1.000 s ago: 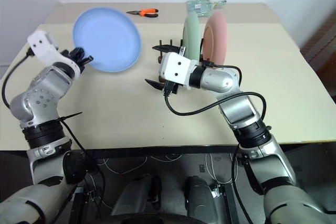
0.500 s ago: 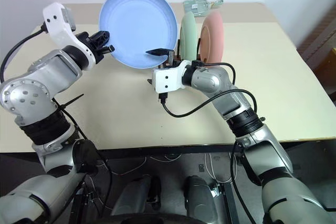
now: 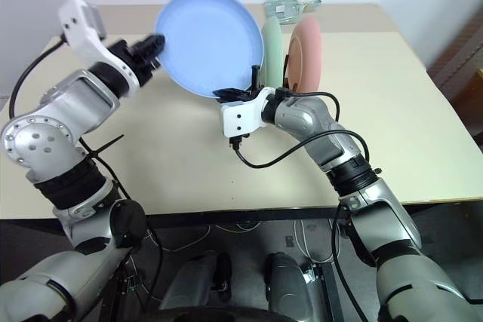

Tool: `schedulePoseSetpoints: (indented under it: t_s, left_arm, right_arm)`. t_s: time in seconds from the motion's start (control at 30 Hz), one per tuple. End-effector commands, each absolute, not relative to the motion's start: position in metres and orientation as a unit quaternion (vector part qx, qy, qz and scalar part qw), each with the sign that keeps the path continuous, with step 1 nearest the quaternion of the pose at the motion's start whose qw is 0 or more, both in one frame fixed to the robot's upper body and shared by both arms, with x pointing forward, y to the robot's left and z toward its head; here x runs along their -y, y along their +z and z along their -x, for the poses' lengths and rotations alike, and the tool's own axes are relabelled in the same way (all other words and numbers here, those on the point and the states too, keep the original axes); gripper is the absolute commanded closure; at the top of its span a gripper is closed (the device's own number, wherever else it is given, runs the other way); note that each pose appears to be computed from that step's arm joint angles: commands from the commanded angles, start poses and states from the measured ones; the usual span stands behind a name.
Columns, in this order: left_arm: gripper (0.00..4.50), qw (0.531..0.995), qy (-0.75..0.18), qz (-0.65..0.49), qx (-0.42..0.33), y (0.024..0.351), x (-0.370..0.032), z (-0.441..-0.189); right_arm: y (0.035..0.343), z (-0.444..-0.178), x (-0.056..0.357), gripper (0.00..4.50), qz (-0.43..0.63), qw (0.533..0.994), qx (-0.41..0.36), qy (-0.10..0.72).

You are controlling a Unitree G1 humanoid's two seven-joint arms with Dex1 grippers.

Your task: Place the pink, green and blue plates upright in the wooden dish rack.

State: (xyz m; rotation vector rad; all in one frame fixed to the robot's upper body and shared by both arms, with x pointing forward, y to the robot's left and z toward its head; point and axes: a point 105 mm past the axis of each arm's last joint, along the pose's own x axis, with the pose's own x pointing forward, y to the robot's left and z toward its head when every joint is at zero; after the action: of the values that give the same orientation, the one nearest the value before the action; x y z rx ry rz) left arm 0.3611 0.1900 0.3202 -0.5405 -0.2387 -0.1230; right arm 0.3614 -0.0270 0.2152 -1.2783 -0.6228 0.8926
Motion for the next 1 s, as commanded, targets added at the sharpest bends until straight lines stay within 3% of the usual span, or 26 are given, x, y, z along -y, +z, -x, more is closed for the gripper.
schedulePoseSetpoints:
  t_s: [0.03, 0.1, 0.23, 0.4, 0.53, 0.6, 0.77, 1.0]
  left_arm:
    - [2.19, 0.950, 0.105, 0.233, 0.178, 0.328, -0.265, -0.355]
    - [2.19, 0.959, 0.156, 0.153, 0.178, 0.320, -0.290, -0.353]
    - [2.19, 0.980, 0.139, 0.034, 0.136, 0.281, -0.294, -0.358]
    - [2.19, 0.995, 0.004, -0.059, 0.084, 0.223, -0.242, -0.358]
    - [2.19, 0.987, -0.122, -0.103, 0.033, 0.177, -0.193, -0.344]
    - [2.19, 0.985, -0.140, -0.103, 0.017, 0.164, -0.186, -0.341]
    - [2.19, 0.984, -0.152, -0.092, 0.006, 0.156, -0.183, -0.339]
    - [2.19, 0.981, -0.174, -0.082, 0.009, 0.158, -0.176, -0.335]
  right_arm:
    - [0.248, -0.352, 0.023, 4.50, 0.556, 0.660, 0.337, 0.376]
    - [0.255, -0.346, 0.020, 4.50, 0.546, 0.658, 0.353, 0.381]
    - [0.287, -0.333, 0.017, 4.50, 0.480, 0.680, 0.393, 0.391]
    - [0.331, -0.318, 0.017, 4.50, 0.227, 0.775, 0.376, 0.455]
    - [0.352, -0.321, 0.016, 4.50, -0.052, 0.819, 0.266, 0.506]
    - [0.354, -0.326, 0.015, 4.50, -0.123, 0.824, 0.222, 0.507]
    - [0.351, -0.341, 0.015, 4.50, -0.243, 0.826, 0.131, 0.491]
    - [0.340, -0.369, 0.024, 4.50, -0.293, 0.841, 0.075, 0.449]
